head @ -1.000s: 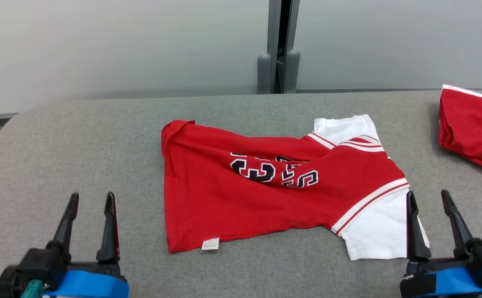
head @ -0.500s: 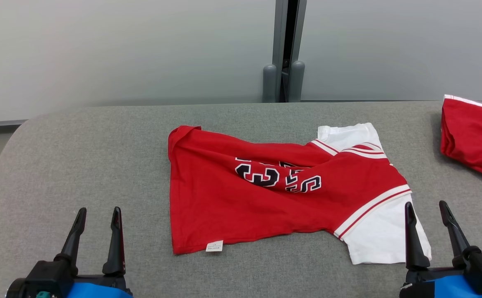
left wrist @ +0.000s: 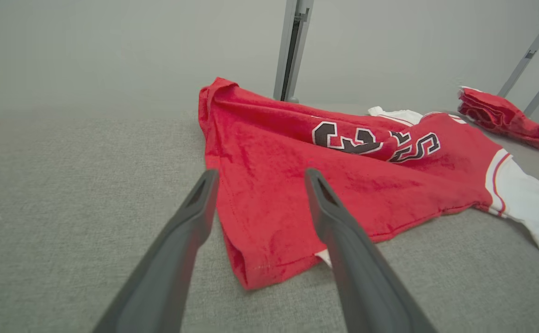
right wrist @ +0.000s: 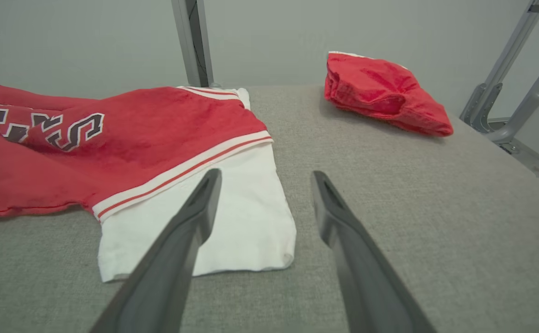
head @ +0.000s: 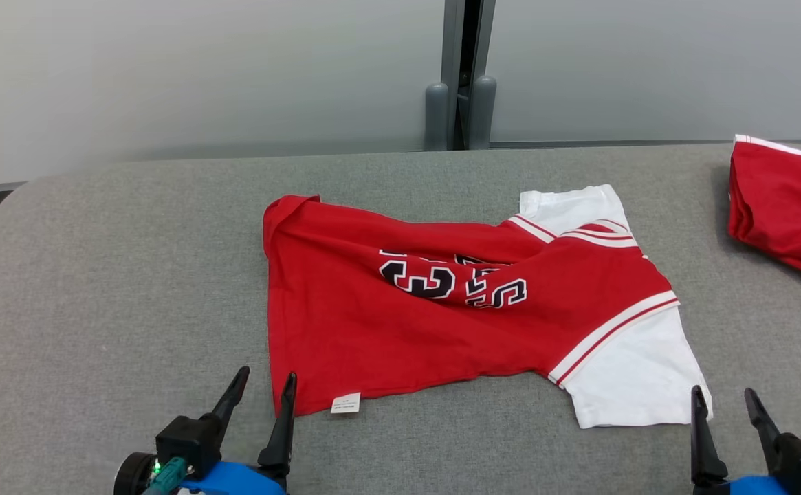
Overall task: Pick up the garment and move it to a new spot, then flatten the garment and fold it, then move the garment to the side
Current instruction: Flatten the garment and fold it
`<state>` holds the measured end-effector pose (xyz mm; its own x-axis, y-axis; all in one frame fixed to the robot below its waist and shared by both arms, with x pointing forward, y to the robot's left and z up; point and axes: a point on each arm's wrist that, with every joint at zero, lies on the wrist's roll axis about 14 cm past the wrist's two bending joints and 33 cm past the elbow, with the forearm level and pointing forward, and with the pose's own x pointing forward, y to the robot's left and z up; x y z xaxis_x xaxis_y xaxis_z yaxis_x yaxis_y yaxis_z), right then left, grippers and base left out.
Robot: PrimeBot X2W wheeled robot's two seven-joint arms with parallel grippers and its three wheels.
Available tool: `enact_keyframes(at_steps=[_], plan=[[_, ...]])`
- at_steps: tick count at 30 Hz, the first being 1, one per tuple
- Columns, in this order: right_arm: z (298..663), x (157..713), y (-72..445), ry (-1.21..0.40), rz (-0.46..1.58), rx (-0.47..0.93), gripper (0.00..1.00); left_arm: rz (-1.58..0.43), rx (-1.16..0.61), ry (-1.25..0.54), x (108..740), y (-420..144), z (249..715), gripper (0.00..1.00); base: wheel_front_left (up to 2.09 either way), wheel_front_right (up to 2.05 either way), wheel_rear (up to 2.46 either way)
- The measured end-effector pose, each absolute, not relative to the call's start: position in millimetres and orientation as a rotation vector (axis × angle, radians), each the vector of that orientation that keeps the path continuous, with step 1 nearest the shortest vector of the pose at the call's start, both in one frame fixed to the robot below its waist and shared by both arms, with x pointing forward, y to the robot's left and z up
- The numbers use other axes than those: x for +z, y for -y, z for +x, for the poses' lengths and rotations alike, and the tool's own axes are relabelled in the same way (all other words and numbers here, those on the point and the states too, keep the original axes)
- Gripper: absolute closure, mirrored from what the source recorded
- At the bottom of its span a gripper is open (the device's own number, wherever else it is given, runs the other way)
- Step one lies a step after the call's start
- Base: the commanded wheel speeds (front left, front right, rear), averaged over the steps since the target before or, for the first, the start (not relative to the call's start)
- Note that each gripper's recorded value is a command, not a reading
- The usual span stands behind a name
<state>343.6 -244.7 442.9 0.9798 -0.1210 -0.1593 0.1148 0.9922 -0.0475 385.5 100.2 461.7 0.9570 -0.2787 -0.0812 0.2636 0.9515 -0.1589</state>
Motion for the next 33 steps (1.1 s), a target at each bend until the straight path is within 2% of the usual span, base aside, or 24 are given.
enact_keyframes(at_steps=[11,26,27,28,29,30,33], plan=[[344.0,397.9,256.8,-0.296,-0.009,-0.166,0.00,-0.111,-0.331,-0.350,388.7,-88.1,384.5,0.00,0.00,0.00,0.00],[354.5,367.3,245.7,-0.387,0.019,-0.140,0.00,-0.113,-0.351,-0.399,372.3,-82.3,398.8,0.00,0.00,0.00,0.00],[355.3,367.0,245.0,-0.385,0.027,-0.141,0.51,-0.114,-0.353,-0.401,372.0,-81.2,399.1,0.00,0.00,0.00,0.00],[355.7,366.7,244.6,-0.386,0.032,-0.141,0.90,-0.117,-0.356,-0.402,372.0,-80.3,399.6,0.20,0.00,0.00,0.00],[355.9,366.3,243.7,-0.387,0.035,-0.139,1.00,-0.121,-0.358,-0.403,372.1,-79.4,399.9,0.69,0.00,0.00,0.00],[356.3,366.3,242.7,-0.386,0.039,-0.137,1.00,-0.122,-0.359,-0.403,372.0,-78.9,400.2,1.00,0.00,0.00,0.00],[359.1,370.6,242.4,-0.370,0.051,-0.140,1.00,-0.121,-0.368,-0.402,372.5,-77.0,400.8,1.00,0.00,0.00,0.00]])
